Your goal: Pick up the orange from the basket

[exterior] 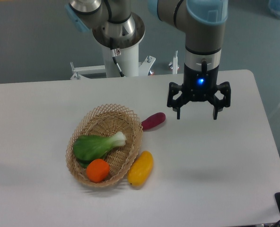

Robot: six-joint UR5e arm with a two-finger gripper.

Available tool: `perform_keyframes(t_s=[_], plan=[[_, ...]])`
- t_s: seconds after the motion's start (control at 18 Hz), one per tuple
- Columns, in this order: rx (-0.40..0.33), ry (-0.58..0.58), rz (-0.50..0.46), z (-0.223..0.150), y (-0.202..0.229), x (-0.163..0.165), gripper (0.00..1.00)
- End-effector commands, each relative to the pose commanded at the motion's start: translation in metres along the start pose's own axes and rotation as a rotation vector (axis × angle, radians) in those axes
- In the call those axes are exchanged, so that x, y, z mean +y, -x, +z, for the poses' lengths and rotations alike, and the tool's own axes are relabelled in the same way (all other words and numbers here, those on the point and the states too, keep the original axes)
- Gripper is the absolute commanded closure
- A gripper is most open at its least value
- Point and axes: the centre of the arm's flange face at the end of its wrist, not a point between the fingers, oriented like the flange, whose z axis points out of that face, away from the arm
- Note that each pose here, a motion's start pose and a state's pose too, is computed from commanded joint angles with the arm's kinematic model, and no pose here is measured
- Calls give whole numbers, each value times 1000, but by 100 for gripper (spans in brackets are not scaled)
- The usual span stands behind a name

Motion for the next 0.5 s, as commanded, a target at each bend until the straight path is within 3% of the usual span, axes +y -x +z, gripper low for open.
perform_keyframes(t_s=[0.5], plan=[[21, 23, -31, 17, -2, -1, 0]])
